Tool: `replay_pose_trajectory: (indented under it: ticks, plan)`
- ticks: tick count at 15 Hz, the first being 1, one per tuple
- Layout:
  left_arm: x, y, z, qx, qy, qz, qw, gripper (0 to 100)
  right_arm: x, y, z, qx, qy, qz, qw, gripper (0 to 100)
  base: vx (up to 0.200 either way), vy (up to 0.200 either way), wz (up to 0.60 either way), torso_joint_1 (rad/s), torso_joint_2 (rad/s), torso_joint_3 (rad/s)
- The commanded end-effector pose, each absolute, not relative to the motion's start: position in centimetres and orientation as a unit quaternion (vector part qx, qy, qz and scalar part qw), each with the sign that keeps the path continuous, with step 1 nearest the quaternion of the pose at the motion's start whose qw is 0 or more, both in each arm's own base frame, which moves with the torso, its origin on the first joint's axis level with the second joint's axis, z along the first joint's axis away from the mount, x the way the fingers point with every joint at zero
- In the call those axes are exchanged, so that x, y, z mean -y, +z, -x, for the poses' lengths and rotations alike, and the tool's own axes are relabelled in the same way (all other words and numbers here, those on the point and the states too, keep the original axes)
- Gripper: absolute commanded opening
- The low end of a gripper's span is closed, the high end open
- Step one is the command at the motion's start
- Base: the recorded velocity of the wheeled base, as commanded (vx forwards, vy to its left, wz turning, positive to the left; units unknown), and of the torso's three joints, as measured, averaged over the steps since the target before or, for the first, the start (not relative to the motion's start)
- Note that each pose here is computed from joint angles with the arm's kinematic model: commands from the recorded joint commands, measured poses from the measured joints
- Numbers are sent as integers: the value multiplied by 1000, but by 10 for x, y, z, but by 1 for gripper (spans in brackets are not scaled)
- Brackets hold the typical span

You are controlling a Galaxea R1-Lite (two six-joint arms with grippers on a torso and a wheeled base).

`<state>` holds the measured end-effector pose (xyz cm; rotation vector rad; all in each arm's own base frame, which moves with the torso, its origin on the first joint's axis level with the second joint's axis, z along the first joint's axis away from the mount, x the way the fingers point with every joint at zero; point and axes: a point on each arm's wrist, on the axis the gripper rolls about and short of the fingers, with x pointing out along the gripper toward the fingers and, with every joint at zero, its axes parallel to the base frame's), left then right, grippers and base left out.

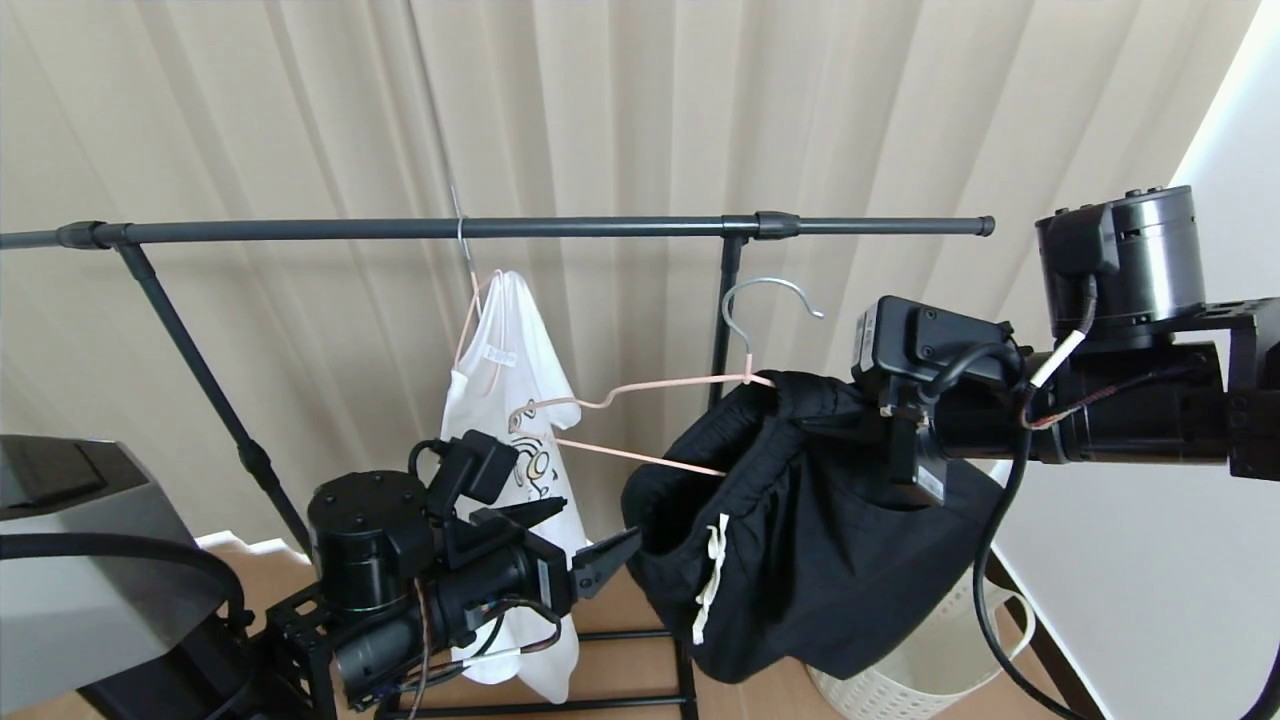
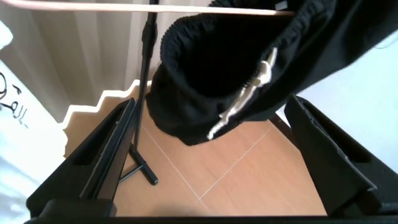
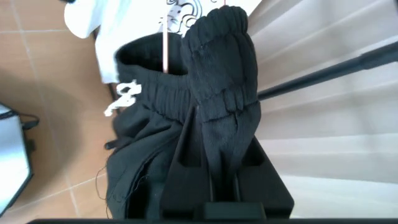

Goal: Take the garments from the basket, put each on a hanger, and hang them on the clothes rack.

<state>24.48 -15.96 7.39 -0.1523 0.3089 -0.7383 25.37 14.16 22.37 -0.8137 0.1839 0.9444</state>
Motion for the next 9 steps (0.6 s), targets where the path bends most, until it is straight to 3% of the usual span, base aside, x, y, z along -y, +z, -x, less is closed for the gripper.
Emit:
replay_pose_trajectory:
  ticks: [1, 9]
  plan:
    - [166, 62, -253, -162, -359, 72, 917, 100, -136, 227, -243, -78, 438, 381, 810, 0, 0, 0, 0, 0, 0, 0]
    - [180, 48, -260, -171, -356, 66, 916, 100, -132, 233, -221, -63, 438, 382, 811, 0, 0, 0, 0, 0, 0, 0]
